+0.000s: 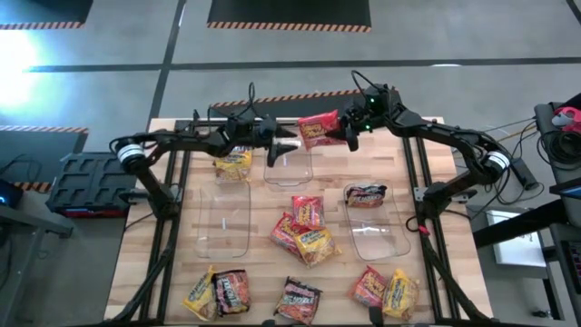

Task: Sort Maruchan noodles
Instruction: Put the top right orange pack noodle into the top transparent bin

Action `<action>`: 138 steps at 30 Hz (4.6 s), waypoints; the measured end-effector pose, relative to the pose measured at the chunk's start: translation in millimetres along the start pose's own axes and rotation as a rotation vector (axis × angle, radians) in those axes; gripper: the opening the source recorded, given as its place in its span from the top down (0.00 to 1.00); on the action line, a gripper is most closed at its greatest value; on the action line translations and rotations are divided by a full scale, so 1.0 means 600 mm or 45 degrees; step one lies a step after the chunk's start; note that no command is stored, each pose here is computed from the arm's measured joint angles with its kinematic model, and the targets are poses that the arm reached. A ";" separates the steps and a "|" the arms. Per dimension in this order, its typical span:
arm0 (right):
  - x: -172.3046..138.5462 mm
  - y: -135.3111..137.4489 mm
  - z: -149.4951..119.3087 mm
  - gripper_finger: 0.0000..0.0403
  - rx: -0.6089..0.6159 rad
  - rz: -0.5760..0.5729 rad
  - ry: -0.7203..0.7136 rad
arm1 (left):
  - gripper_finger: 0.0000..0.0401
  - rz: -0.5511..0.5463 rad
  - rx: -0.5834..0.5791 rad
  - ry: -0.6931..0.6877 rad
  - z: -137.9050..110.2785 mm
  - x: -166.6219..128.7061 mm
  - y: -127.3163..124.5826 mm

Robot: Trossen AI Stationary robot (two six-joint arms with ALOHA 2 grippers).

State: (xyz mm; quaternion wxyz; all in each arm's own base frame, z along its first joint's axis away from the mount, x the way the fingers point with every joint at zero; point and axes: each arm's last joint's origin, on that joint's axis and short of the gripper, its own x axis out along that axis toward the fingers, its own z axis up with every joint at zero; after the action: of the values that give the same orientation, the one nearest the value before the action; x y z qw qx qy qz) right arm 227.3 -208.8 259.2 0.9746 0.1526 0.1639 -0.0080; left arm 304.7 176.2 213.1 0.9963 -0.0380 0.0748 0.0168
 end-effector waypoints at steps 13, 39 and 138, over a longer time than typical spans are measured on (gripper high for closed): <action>0.000 0.001 -0.005 0.67 -0.010 0.009 0.029 | 0.49 0.040 -0.114 0.009 -0.021 0.003 0.007; -0.002 0.009 0.008 0.68 -0.287 0.198 -0.038 | 0.49 -0.028 0.015 -0.195 0.017 0.005 0.002; -0.058 0.038 0.031 0.48 -0.503 -0.122 0.050 | 0.86 0.018 -0.118 -0.077 0.003 -0.013 0.120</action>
State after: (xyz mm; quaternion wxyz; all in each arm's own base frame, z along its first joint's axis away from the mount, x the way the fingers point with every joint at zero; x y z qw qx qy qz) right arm 201.9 -193.7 294.2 0.9807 -0.0493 0.1884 -0.0189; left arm 294.6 247.7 210.6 0.9952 -0.0829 0.0439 0.0286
